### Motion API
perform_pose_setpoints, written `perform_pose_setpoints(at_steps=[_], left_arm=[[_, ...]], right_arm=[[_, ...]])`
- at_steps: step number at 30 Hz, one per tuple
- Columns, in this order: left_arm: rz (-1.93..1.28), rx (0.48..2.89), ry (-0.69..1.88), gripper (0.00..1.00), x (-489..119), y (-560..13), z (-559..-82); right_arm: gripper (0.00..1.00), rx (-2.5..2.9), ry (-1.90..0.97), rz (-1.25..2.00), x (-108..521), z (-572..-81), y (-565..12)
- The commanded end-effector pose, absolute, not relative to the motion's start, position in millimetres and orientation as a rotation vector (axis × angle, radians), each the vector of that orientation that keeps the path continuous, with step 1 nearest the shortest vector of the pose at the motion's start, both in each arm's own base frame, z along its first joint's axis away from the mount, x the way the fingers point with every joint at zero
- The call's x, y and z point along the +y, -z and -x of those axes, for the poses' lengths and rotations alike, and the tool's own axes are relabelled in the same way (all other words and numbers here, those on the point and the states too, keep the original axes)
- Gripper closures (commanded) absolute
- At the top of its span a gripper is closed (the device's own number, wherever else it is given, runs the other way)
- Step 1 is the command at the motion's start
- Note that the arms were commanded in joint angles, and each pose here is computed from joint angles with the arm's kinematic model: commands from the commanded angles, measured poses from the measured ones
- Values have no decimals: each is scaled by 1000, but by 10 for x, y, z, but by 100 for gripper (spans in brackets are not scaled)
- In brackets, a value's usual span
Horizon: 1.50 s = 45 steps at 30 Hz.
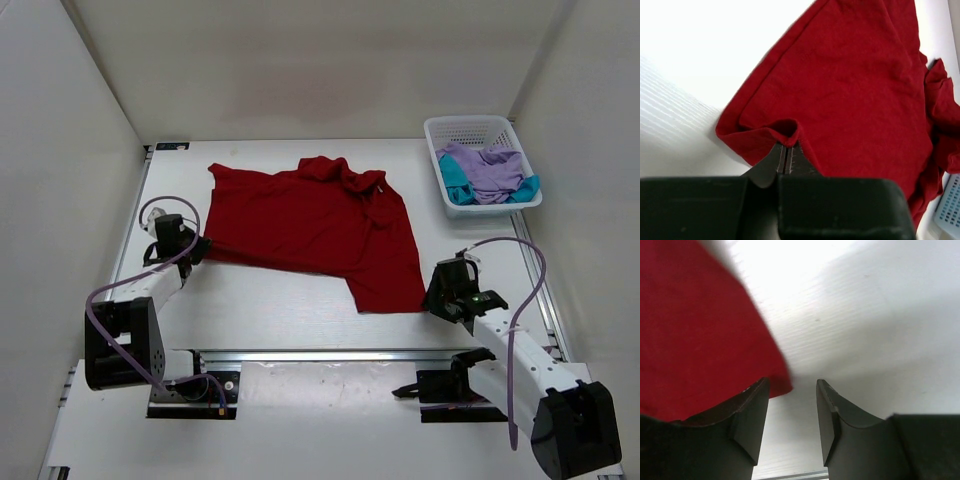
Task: Fold and stack the t-shirts
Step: Flatten out the tshirt
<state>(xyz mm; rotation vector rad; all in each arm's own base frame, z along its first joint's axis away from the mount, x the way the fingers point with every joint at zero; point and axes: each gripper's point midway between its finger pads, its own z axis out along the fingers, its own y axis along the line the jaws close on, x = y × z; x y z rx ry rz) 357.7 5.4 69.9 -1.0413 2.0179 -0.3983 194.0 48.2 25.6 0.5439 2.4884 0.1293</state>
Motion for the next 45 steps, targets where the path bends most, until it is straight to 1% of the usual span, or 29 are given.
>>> perform_pose_setpoints(at_steps=[1, 3, 7, 8, 12, 14, 16, 18, 19, 20, 22, 24, 25, 27, 29, 30, 31, 34, 35, 37, 38, 40, 41, 42, 43, 44, 45], left_arm=[[957, 1984, 461, 100, -60, -915, -3681], [951, 1987, 473, 100, -100, -919, -3693], [940, 2007, 518, 100, -211, -880, -3691], [941, 2005, 519, 100, -214, -878, -3698], [940, 2002, 510, 100, -197, -887, -3689], [921, 2009, 511, 100, -248, -895, -3673], [910, 2001, 504, 100, -247, -943, -3682], [898, 2004, 498, 100, -266, -960, -3682], [889, 2005, 504, 100, -287, -971, -3680], [883, 2005, 504, 100, -307, -987, -3683], [877, 1998, 509, 100, -322, -1007, -3680], [872, 2006, 516, 100, -338, -981, -3668], [872, 2003, 525, 100, -344, -992, -3664], [870, 2002, 529, 100, -349, -979, -3661], [877, 2011, 538, 100, -362, -964, -3651], [878, 1993, 538, 100, -340, -1009, -3683], [872, 1992, 544, 100, -362, -1034, -3679], [863, 1983, 552, 100, -367, -1064, -3682], [859, 1990, 551, 100, -377, -1046, -3676], [827, 2001, 574, 100, -496, -1069, -3666], [822, 2000, 569, 100, -501, -1070, -3668], [811, 2008, 568, 100, -522, -1071, -3666], [794, 1995, 572, 100, -535, -1146, -3690], [779, 2002, 558, 100, -560, -1141, -3683], [725, 1980, 541, 100, -640, -1311, -3752], [677, 1984, 536, 100, -765, -1392, -3769], [613, 1944, 540, 100, -856, -1650, -3865]], right_arm=[[60, 2444, -112, -616, 384, -2066, -325], [61, 2456, -137, -620, 407, -2047, -262], [69, 2492, -225, -638, 490, -2000, -135], [68, 2480, -234, -641, 484, -2008, -126], [71, 2488, -277, -624, 518, -2050, -109], [71, 2496, -350, -608, 605, -2075, -129], [70, 2500, -351, -587, 636, -2096, -144], [72, 2517, -344, -569, 669, -2077, -143], [76, 2516, -343, -571, 670, -2090, -157], [78, 2530, -333, -561, 676, -2060, -151], [75, 2535, -325, -567, 674, -2039, -162], [62, 2538, -284, -560, 644, -1994, -160], [59, 2530, -277, -574, 624, -1986, -168], [56, 2526, -264, -586, 607, -1939, -150], [56, 2519, -265, -604, 617, -1922, -163], [58, 2530, -254, -600, 621, -1897, -151], [63, 2539, -235, -598, 607, -1881, -144], [67, 2549, -202, -591, 612, -1852, -130], [70, 2557, -202, -592, 612, -1833, -111], [79, 2552, -268, -603, 647, -1861, -90], [81, 2566, -273, -601, 646, -1840, -43], [95, 2532, -304, -596, 669, -1916, -87], [100, 2517, -310, -571, 696, -1955, -146], [99, 2476, -310, -548, 723, -2057, -273], [100, 2410, -316, -509, 766, -2188, -503], [100, 2395, -311, -487, 776, -2221, -613], [100, 2325, -317, -459, 808, -2380, -937]])
